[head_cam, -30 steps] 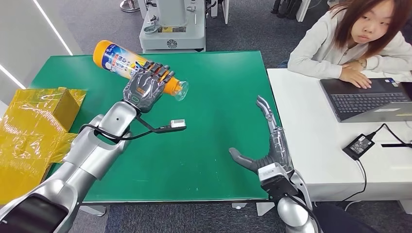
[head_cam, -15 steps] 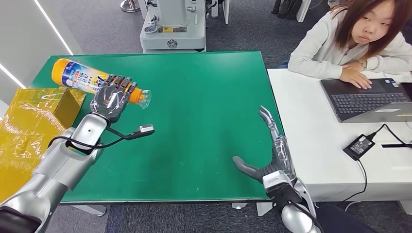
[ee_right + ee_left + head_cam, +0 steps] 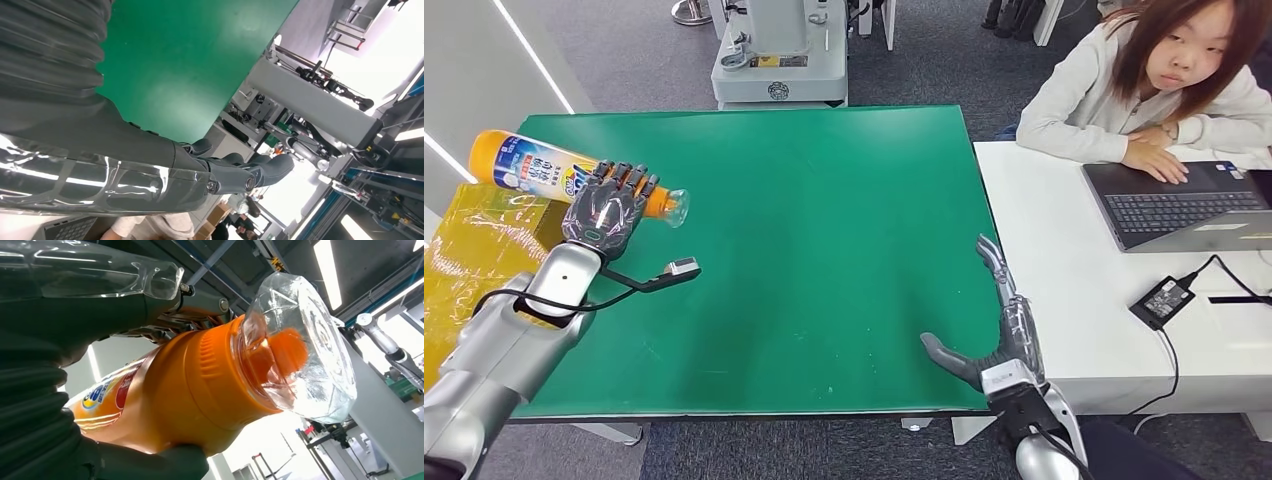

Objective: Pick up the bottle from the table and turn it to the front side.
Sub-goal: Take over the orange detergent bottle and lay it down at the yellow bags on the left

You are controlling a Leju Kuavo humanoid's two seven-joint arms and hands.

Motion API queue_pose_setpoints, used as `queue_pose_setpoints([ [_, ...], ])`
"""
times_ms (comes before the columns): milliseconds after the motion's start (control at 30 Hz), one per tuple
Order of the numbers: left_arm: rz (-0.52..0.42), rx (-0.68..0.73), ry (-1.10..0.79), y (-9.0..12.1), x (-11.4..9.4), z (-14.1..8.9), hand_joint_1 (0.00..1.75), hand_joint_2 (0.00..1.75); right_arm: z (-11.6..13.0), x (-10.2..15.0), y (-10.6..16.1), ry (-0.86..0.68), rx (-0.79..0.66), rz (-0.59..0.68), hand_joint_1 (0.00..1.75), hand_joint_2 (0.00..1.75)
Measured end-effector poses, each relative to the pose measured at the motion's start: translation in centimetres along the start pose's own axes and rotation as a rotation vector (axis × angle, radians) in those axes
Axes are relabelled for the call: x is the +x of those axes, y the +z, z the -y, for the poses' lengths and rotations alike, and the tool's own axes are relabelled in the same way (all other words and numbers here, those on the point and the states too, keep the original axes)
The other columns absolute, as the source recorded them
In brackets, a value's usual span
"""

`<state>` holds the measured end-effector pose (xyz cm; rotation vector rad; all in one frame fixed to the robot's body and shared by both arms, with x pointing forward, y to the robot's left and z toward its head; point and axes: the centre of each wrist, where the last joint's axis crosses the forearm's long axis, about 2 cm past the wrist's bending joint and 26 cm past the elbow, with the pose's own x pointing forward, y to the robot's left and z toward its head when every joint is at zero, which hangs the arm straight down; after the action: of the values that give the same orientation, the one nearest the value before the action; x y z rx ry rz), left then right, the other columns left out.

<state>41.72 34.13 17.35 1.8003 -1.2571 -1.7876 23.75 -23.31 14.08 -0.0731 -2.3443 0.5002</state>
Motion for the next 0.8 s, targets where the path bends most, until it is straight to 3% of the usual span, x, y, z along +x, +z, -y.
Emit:
queue_pose_setpoints([
  [167,-0.017,-0.002,0.005,0.6,-0.5,0.6,1.75,1.75,0.0,0.0,0.2,-0.001,0.001,-0.005,0.0,1.75],
  [367,-0.049,0.023,0.018,1.0,-2.6,1.1,1.75,1.75,0.0,0.0,0.6,0.0,0.0,-0.016,0.0,1.75],
  [800,-0.067,0.018,0.022,0.8,-4.2,1.4,1.75,1.75,0.1,0.2,1.2,0.002,-0.004,-0.026,0.0,1.75],
])
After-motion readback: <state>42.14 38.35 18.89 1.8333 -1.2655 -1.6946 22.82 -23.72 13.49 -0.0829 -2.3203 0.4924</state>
